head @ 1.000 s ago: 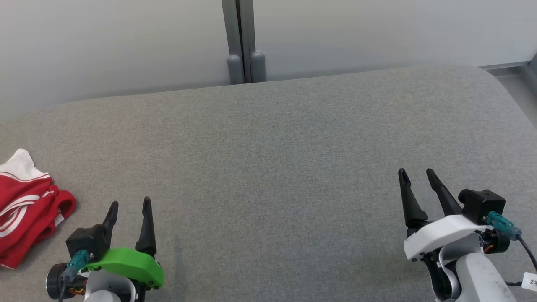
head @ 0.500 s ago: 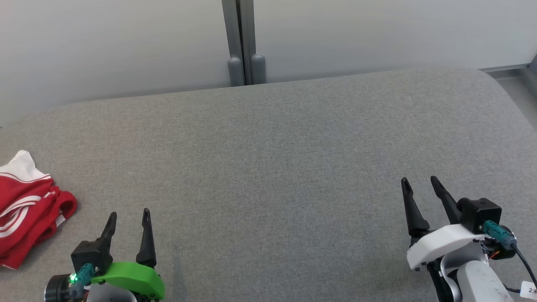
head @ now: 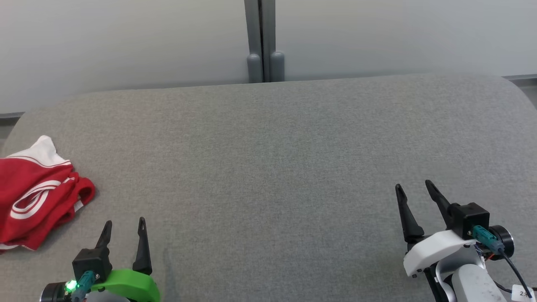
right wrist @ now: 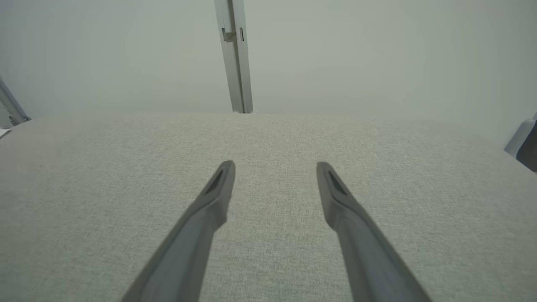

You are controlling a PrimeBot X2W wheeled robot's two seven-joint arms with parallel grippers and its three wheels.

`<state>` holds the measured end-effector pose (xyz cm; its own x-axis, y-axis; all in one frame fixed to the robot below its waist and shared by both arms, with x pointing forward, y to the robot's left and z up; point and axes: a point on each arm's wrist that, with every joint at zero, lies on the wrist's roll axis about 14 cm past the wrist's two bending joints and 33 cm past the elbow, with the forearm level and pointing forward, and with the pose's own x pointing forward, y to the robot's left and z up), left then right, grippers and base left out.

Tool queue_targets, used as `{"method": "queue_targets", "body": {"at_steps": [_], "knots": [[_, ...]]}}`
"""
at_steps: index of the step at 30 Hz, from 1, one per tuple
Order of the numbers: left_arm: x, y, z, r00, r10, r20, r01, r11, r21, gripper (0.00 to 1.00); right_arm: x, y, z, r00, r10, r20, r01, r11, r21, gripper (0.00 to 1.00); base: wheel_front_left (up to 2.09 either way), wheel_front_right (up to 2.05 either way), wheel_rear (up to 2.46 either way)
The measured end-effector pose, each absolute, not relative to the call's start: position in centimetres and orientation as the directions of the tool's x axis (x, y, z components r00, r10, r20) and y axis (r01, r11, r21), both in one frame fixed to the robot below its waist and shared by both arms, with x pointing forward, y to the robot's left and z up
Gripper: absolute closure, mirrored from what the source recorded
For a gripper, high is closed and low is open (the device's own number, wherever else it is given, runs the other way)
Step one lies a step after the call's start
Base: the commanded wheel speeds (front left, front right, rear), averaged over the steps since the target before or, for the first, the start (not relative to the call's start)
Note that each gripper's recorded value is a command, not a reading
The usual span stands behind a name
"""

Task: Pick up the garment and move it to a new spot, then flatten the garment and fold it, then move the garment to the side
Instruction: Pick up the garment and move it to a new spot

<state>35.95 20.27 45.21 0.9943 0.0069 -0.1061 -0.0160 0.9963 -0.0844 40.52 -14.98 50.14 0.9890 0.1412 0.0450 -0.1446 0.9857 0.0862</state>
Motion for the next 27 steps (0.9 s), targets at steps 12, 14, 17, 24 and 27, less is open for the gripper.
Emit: {"method": "queue_targets", "body": {"at_steps": [12, 14, 17, 24, 27], "knots": [[30.1, 28.3, 43.7, 0.956, 0.251, -0.151, -0.255, 0.967, -0.003, 0.0, 42.3, -5.0, 49.5, 0.911, 0.412, 0.034, -0.413, 0.91, 0.038, 0.0, 0.0, 0.0, 0.0], [28.7, 30.0, 43.8, 0.938, 0.311, -0.152, -0.314, 0.949, -0.002, 0.0, 42.4, -3.2, 49.4, 0.889, 0.456, 0.029, -0.457, 0.889, 0.04, 0.0, 0.0, 0.0, 0.0], [26.3, 32.5, 43.8, 0.903, 0.403, -0.153, -0.407, 0.913, 0.001, 0.0, 42.3, -0.1, 49.3, 0.847, 0.53, 0.027, -0.531, 0.846, 0.04, 0.0, 0.0, 0.0, 0.0], [20.7, 36.7, 43.6, 0.806, 0.569, -0.164, -0.575, 0.818, 0.008, 0.0, 41.5, 6.2, 49.1, 0.74, 0.672, 0.022, -0.672, 0.74, 0.035, 0.0, 0.0, 0.0, 0.0], [18.3, 38.2, 43.5, 0.756, 0.632, -0.17, -0.641, 0.767, 0.004, 0.0, 41.0, 8.5, 48.9, 0.694, 0.72, 0.019, -0.72, 0.693, 0.035, 0.0, 0.0, 0.0, 0.0]]}}
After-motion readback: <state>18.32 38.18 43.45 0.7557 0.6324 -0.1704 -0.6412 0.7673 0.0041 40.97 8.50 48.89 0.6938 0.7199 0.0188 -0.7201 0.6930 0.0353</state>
